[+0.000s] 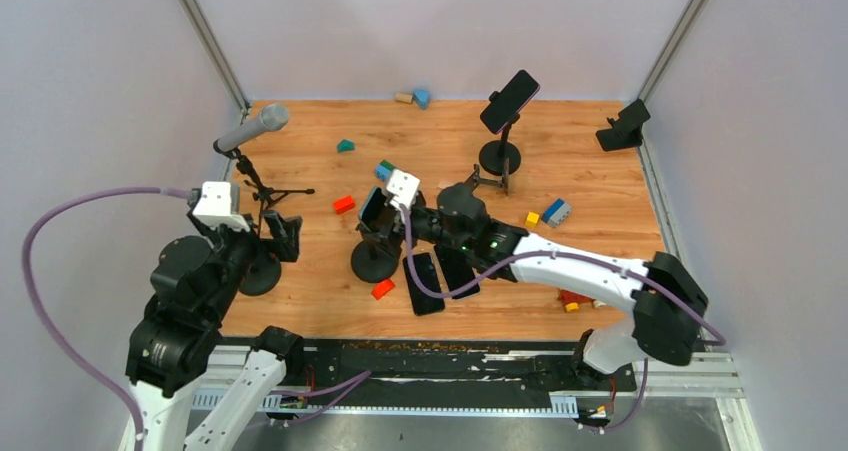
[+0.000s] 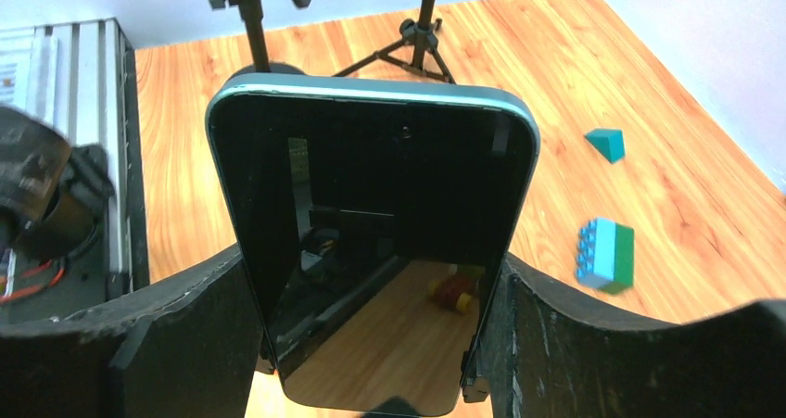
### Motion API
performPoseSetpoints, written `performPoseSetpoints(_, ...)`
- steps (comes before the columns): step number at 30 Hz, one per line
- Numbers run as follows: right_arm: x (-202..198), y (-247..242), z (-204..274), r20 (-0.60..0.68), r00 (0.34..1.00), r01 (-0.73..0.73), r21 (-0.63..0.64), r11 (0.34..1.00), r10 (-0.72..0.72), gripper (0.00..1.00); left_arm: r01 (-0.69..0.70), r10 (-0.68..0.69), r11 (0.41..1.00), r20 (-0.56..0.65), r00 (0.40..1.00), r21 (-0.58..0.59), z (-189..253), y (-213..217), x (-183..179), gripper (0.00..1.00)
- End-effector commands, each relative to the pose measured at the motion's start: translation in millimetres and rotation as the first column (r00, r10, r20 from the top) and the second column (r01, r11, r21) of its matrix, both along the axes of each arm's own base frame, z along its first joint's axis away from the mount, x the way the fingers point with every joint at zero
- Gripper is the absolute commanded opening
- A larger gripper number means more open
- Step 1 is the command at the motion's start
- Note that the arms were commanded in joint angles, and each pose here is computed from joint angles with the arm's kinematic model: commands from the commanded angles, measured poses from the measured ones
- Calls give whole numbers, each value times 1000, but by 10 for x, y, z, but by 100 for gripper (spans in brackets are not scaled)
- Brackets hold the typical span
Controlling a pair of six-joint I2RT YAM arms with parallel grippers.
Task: Remove the phone from the phone stand
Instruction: Move the phone stand with the phone to the center of the board, then remove the phone from the phone stand.
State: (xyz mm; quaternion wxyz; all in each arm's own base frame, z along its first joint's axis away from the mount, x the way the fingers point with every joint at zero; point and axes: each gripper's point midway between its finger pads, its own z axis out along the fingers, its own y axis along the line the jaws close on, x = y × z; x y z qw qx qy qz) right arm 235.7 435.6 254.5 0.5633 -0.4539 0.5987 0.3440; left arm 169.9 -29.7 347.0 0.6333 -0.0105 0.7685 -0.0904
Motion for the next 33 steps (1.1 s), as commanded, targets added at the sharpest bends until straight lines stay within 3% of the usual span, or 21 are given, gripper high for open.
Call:
performPoseSetpoints(1,-244,-355,405,122,992,-43,47,998,37,0,204,-205,978,35,978,31,-22,-392,184,100)
performPoseSetpoints(4,-351,-581,283,89,996,-26,8,1000,25,0,291,-293,955,30,956,63,-142,-557,276,100)
performPoseSetpoints(7,-400,-784,236,72,997,17,21,1000,-18,0,448,-451,889,12,893,91,-283,-824,271,100)
performPoseSetpoints(12,-450,-930,87,27,998,50,27,998,-50,0,557,-559,828,6,829,63,-553,-1083,378,100)
performPoseSetpoints(16,-519,-971,1,8,999,36,41,999,-36,0,675,-678,731,-7,735,96,-781,-1282,362,100)
performPoseSetpoints(19,-641,-994,-16,32,999,-25,48,999,24,0,698,-705,702,2,709,141,-821,-1304,350,100)
performPoseSetpoints(24,-652,-1125,-104,48,999,-14,-29,999,16,0,792,-809,586,84,581,171,-793,-1481,153,100)
performPoseSetpoints(28,-630,-1318,-53,41,999,21,-14,1000,-20,0,845,-855,518,127,503,133,-815,-1617,71,100)
performPoseSetpoints(33,-646,-1494,13,36,999,14,13,1000,-14,0,918,-912,377,220,345,126,-632,-1877,-108,100)
